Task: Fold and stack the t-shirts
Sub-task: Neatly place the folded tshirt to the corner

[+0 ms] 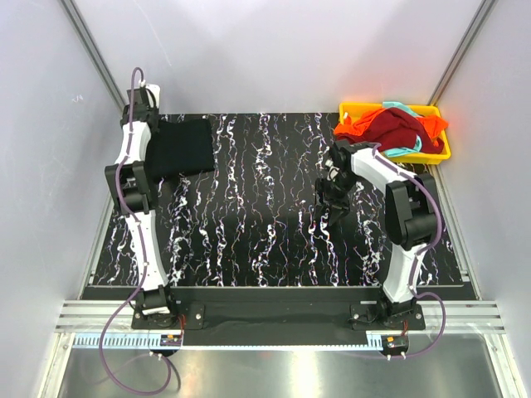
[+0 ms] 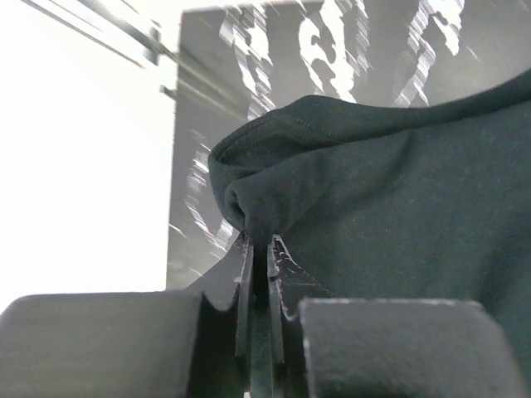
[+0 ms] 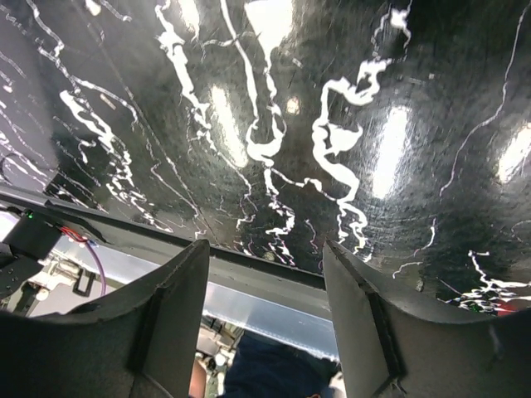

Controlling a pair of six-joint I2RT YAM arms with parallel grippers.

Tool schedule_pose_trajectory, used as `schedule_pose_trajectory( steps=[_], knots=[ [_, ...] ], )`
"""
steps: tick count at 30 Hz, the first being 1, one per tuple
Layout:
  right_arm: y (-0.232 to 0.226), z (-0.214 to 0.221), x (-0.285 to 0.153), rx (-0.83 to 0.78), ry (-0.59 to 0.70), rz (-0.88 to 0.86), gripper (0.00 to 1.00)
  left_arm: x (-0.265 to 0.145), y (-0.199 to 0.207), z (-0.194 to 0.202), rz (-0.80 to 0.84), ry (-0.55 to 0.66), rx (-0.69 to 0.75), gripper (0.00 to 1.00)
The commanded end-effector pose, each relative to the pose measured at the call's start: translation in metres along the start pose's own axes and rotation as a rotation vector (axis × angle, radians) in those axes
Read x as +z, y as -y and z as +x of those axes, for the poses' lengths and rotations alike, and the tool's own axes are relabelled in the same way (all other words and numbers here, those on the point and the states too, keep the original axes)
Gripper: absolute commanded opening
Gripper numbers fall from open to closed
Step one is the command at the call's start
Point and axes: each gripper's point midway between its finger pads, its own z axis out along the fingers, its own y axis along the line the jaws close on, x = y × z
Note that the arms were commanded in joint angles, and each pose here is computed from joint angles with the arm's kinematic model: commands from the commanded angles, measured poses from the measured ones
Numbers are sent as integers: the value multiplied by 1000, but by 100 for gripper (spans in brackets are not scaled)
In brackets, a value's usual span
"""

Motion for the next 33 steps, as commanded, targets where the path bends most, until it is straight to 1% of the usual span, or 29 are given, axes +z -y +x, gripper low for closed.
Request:
schedule_pose_trajectory(
  steps=[1, 2, 5, 7, 8, 14, 16, 20, 21, 22, 24, 25, 27, 29, 30, 31, 33],
  knots=[
    [-5, -5, -6, -10, -15, -12, 64, -17, -34, -79, -142, 250, 60, 0],
    [-5, -6, -5, -10, -16, -6, 63, -18, -38, -91, -161, 296, 61, 0],
    [0, -6, -3, -7, -28, 11, 64, -14, -47, -100, -193, 348, 72, 0],
    [2, -6, -1, -7, -34, 17, 64, -6, -46, -98, -190, 359, 81, 0],
    [4, -6, -1, -4, -37, 23, 64, -8, -51, -105, -197, 385, 77, 0],
    [11, -11, 4, 22, -55, 18, 63, -4, -62, -116, -213, 448, 67, 0],
    [13, -12, 6, 31, -64, 15, 62, -6, -65, -122, -183, 483, 48, 0],
    [12, -13, 8, 33, -71, 7, 61, -10, -80, -130, -178, 535, -8, 0],
    [12, -14, 9, 35, -75, 7, 61, -10, -82, -131, -175, 542, -20, 6],
    [12, -14, 9, 35, -75, 2, 61, -13, -86, -133, -183, 551, -30, 25],
    [11, -14, 10, 39, -78, 0, 61, -20, -90, -138, -195, 560, -50, 43],
    [10, -14, 9, 39, -75, -6, 61, -21, -89, -136, -195, 549, -58, 57],
    [7, -15, 3, 36, -55, -12, 61, -32, -86, -142, -191, 547, -64, 71],
    [5, -15, -3, 30, -30, -13, 61, -53, -80, -147, -206, 522, -78, 91],
    [3, -13, -10, 21, -7, -20, 61, -60, -77, -147, -209, 507, -94, 99],
    [2, -12, -14, 19, 10, -23, 61, -82, -75, -146, -220, 482, -106, 99],
    [-3, -6, -26, 8, 64, -47, 61, -112, -49, -148, -199, 473, -136, 99]
  ],
)
